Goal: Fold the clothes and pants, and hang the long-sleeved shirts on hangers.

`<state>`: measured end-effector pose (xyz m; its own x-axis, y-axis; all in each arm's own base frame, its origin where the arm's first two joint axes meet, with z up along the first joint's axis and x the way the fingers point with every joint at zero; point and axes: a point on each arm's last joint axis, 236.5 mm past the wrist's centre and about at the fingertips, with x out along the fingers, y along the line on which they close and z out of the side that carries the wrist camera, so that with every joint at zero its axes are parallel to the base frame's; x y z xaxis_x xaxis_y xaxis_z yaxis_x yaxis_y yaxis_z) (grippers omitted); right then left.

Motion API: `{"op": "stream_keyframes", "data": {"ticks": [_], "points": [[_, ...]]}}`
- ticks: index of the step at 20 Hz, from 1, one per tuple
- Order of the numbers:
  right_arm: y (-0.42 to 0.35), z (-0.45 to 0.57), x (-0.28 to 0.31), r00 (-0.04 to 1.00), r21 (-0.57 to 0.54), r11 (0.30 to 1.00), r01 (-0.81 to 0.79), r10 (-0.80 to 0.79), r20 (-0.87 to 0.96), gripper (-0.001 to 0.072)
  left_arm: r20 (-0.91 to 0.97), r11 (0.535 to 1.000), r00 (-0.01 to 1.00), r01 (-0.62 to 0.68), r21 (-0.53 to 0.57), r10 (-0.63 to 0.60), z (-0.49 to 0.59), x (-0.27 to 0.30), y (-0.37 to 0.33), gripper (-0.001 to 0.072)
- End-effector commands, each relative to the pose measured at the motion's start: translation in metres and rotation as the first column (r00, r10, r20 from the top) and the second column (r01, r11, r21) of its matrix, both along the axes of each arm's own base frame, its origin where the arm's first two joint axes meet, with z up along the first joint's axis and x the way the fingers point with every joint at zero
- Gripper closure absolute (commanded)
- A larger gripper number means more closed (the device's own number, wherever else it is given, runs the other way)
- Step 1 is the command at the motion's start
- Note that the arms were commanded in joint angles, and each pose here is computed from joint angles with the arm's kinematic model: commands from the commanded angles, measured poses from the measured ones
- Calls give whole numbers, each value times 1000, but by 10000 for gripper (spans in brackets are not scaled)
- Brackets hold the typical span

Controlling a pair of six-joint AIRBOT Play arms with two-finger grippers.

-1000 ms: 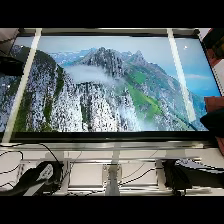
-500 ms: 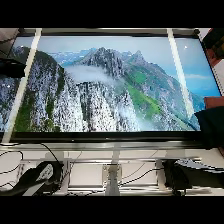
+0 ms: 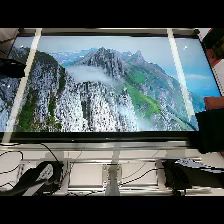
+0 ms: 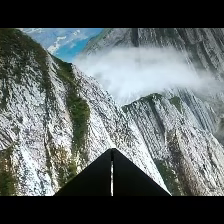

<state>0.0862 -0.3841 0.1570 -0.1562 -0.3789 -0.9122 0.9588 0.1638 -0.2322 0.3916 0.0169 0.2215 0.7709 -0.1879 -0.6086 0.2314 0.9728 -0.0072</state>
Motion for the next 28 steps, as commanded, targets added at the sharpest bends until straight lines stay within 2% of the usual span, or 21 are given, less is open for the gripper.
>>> {"op": "stream_keyframes", "data": {"ticks": [1,2,3,4,5,7,9,12,16,18,20,21,24,28], "points": [[-7,5,22,995,-35,998,-43,46,87,209,-1,1000,1000,-1,0,1,0,0,0,667],[-4,3,45,982,-29,996,-83,87,165,376,-1,1000,1000,-1,0,1,0,0,0,667],[0,4,69,961,-27,991,-127,130,246,478,-1,1000,1000,-1,0,1,0,0,0,666],[6,6,93,934,-29,984,-176,176,311,528,-1,1000,1000,-1,0,1,0,0,0,667],[16,8,120,896,-36,964,-264,259,361,610,-1,1000,1000,-1,0,1,0,0,0,666],[48,17,179,779,-60,891,-451,425,461,681,-1,1000,1000,-1,0,1,0,0,0,667],[108,34,248,564,-117,738,-664,598,569,684,-1,1000,1000,-1,0,1,0,0,0,666],[213,53,320,316,-182,511,-840,733,603,684,-2,1000,1000,-1,0,1,-1,0,1,667],[371,55,350,16,-185,147,-972,822,569,684,-1,1000,1000,-1,0,1,0,0,0,667],[415,50,356,-74,-206,33,-978,868,491,684,-1,1000,1000,-1,0,1,0,0,0,667],[425,45,362,-104,-234,-17,-972,925,364,684,-1,1000,1000,-1,0,1,0,0,0,667],[416,44,366,-89,-247,-16,-969,954,287,684,-1,1000,1000,-1,0,1,0,0,0,667],[386,46,371,11,-270,59,-961,985,175,685,-1,1000,1000,-1,0,1,0,0,0,667],[378,43,367,37,-249,81,-965,983,178,684,-1,1000,1000,-1,0,1,0,0,0,666]]}}
